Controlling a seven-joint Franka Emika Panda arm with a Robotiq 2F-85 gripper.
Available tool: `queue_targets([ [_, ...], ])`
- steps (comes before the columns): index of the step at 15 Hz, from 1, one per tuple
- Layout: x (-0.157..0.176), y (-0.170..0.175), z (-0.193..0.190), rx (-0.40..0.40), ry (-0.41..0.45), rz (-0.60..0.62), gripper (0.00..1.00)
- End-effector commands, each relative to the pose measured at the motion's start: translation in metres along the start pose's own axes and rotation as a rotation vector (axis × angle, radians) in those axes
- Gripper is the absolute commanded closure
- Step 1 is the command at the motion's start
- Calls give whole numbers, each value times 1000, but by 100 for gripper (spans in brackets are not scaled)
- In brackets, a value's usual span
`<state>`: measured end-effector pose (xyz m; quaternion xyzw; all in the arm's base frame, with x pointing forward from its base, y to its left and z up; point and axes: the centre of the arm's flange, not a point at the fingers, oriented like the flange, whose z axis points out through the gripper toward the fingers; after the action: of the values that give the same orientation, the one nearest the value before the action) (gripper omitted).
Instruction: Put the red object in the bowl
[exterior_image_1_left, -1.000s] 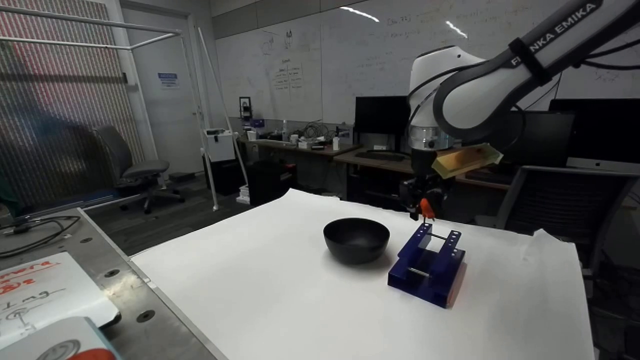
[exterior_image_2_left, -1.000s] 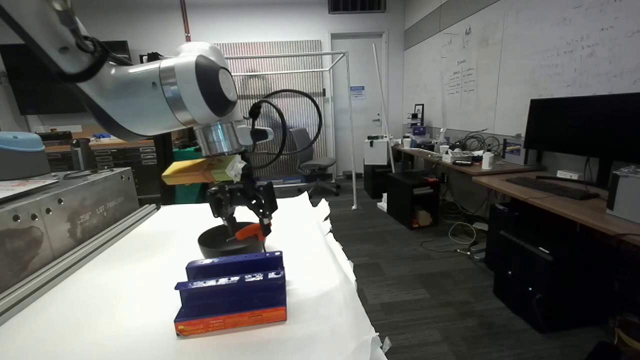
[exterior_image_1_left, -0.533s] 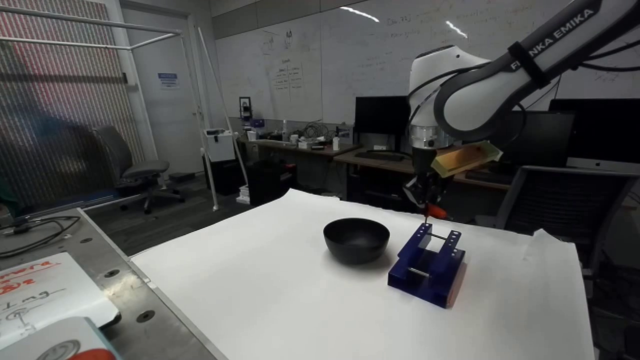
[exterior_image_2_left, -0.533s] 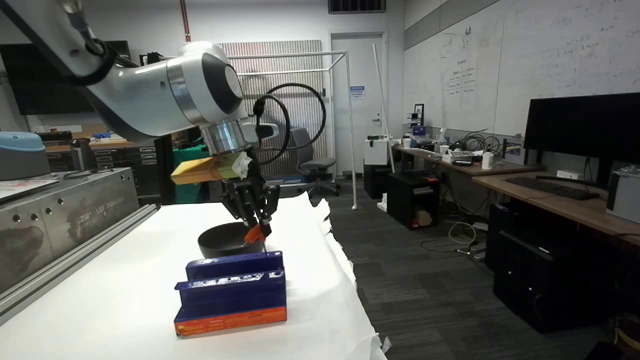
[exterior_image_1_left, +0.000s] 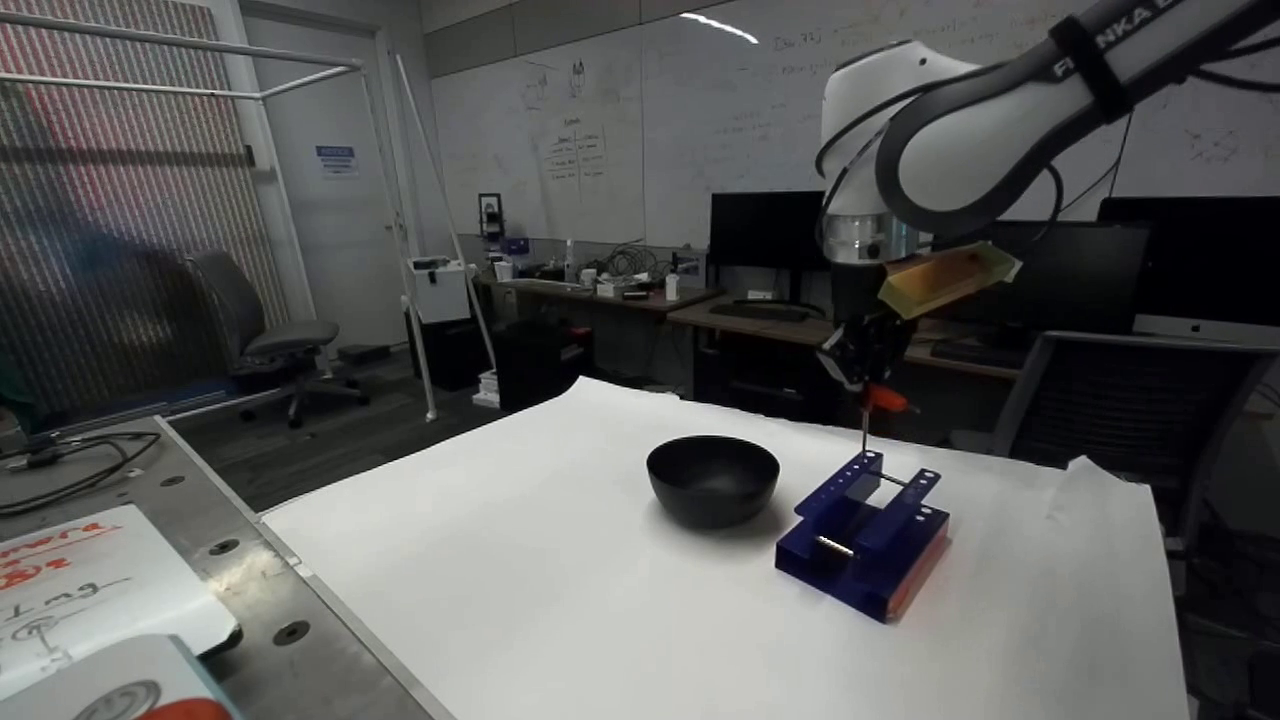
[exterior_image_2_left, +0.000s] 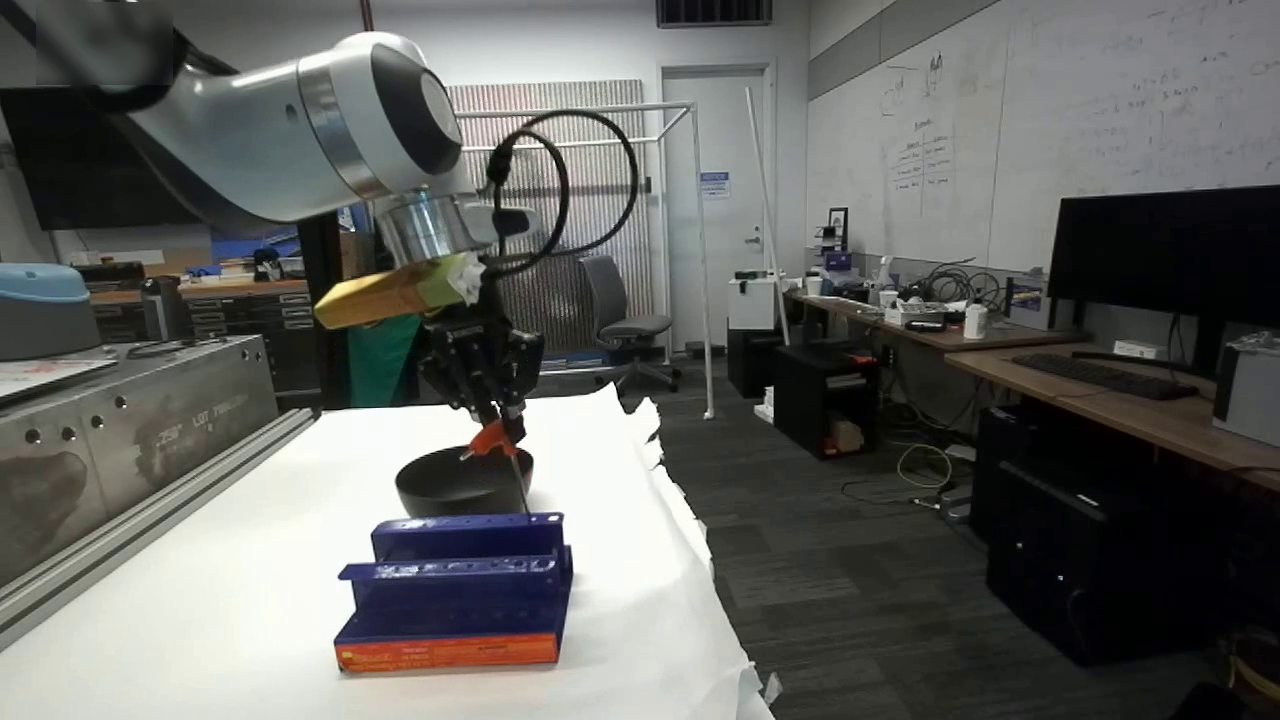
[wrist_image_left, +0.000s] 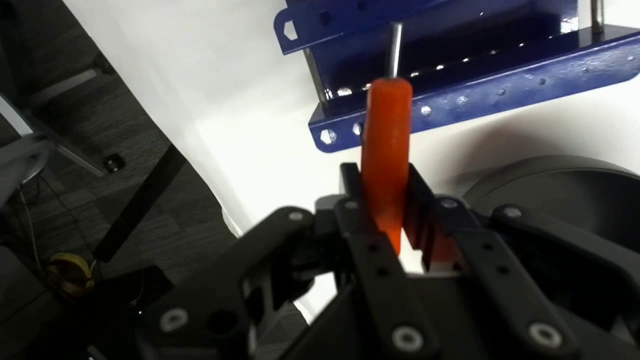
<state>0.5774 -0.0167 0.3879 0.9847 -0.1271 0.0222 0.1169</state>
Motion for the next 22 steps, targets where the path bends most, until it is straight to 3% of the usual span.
queue_targets([
  [1,-10,5,-64,-16,116,-42,76],
  [2,-12,6,-73,-15,177,-51,93],
  [5,-12,1,-85,-10,339,-97,95],
  [7,-7,-7,-78,65,420,-124,95],
  [9,-3,-20,-63,174,449,-136,95],
  [14,4,-59,2,395,375,-161,95],
  [18,7,-83,47,474,290,-183,95],
  [22,27,-74,58,525,279,-169,95],
])
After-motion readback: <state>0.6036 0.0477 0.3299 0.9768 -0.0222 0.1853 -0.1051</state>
